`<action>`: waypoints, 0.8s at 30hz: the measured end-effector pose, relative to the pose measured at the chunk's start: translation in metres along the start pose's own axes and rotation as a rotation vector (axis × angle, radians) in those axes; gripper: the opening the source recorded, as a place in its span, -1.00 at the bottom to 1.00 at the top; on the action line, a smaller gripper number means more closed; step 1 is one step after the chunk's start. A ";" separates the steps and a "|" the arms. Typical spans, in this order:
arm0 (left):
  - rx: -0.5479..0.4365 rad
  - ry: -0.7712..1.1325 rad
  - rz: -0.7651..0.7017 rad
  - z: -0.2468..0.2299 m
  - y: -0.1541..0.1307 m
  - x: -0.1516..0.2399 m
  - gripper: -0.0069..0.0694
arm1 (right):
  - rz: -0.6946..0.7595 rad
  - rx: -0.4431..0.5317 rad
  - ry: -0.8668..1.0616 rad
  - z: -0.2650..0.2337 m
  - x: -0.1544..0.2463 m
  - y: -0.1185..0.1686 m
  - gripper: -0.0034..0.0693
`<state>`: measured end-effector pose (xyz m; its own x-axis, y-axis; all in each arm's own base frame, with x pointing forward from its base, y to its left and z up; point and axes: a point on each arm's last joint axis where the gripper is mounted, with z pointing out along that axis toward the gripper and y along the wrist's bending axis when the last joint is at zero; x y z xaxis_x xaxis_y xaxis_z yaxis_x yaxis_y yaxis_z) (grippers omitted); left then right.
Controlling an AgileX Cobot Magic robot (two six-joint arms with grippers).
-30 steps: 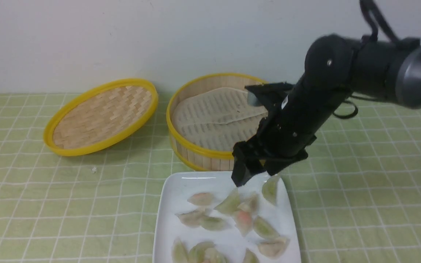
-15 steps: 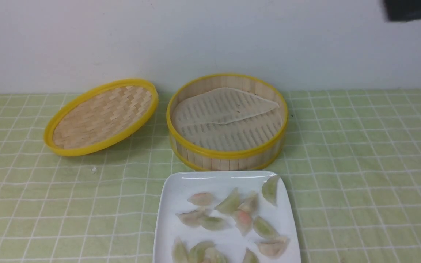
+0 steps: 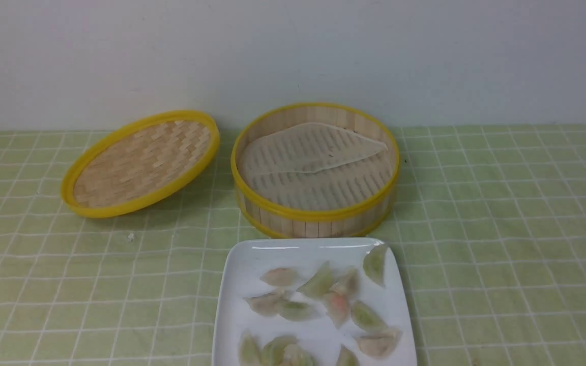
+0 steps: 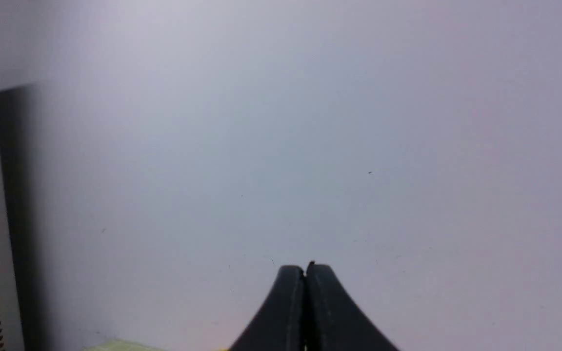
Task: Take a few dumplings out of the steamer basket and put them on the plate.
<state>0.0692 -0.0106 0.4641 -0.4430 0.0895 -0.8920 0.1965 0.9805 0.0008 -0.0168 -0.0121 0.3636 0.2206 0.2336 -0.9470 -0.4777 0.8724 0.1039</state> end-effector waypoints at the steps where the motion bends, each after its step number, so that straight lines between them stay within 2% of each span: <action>1: 0.015 -0.015 -0.004 0.000 -0.001 -0.001 -0.84 | 0.018 0.002 0.004 0.002 0.004 -0.001 -0.95; 9: 0.033 -0.078 -0.015 -0.013 0.002 0.007 -0.84 | 0.099 0.000 -0.014 0.006 0.011 -0.001 -0.95; 16: 0.074 -0.298 -0.089 -0.055 0.018 0.054 -0.84 | 0.101 0.000 -0.014 0.006 0.011 -0.001 -0.95; 17: 0.135 -0.327 -0.083 -0.054 0.018 0.065 -0.84 | 0.101 0.000 -0.014 0.006 0.011 -0.001 -0.95; 18: 0.091 -0.357 -0.094 -0.053 0.018 0.072 -0.84 | 0.101 0.000 -0.014 0.006 0.011 -0.001 -0.95; 24: 0.113 -0.366 -0.088 -0.034 0.015 0.101 -0.84 | 0.102 0.000 -0.014 0.006 0.011 -0.001 -0.95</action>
<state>-0.0022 0.0195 0.3892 -0.1249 -0.0821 -0.9888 0.2761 0.9543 -0.1141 -0.0088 -0.0080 0.3552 0.1831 0.3270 -0.9271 -0.4981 0.8439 0.1992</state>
